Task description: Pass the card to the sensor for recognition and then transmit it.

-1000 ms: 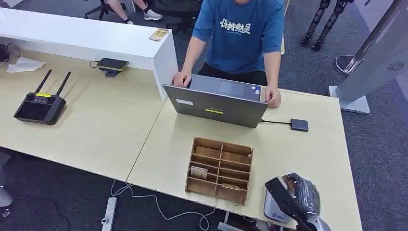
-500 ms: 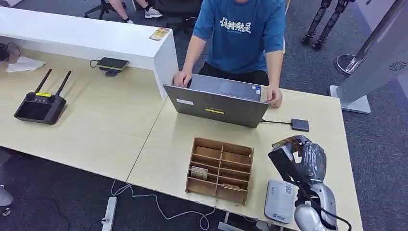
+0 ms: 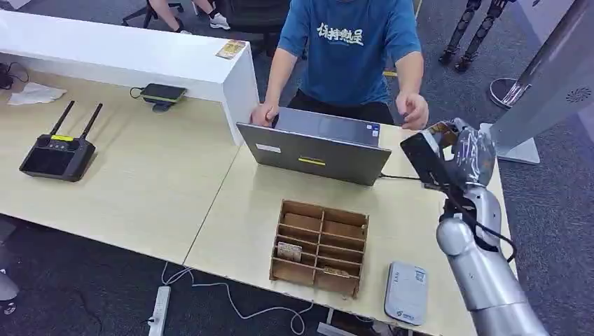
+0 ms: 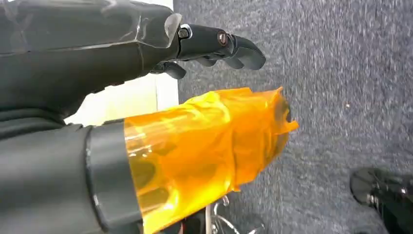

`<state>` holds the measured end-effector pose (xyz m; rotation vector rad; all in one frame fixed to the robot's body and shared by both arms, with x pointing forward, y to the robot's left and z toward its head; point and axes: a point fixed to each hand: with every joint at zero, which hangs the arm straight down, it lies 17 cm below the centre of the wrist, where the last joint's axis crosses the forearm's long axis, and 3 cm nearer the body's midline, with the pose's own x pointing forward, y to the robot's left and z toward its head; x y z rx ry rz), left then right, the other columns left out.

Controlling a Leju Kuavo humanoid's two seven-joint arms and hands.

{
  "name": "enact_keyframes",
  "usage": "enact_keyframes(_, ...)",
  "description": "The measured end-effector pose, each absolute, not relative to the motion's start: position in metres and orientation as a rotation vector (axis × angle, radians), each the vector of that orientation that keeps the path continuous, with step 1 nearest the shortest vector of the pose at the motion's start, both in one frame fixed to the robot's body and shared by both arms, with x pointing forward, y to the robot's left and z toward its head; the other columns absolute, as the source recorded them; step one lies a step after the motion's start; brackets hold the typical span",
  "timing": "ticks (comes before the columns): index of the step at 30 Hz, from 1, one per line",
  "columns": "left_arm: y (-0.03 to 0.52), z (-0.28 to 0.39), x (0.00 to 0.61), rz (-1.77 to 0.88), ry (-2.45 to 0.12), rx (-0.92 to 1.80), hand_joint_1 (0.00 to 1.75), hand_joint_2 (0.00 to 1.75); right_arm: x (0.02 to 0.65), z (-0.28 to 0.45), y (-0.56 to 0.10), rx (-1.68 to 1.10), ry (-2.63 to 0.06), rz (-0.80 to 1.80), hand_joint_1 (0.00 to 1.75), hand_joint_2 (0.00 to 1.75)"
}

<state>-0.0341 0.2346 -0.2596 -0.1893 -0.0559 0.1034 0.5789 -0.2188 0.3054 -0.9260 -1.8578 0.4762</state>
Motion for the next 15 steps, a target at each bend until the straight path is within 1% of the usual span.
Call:
enact_keyframes(5,0.239,-0.264,-0.033,0.081,-0.055,-0.190,0.00,0.00,0.602,0.339,-0.213,-0.987,-1.860,0.499,1.75,1.75)
enact_keyframes(15,0.245,-0.269,-0.030,0.035,-0.054,-0.192,0.00,0.00,0.624,0.389,-0.200,-1.110,-1.857,0.549,1.75,1.75)
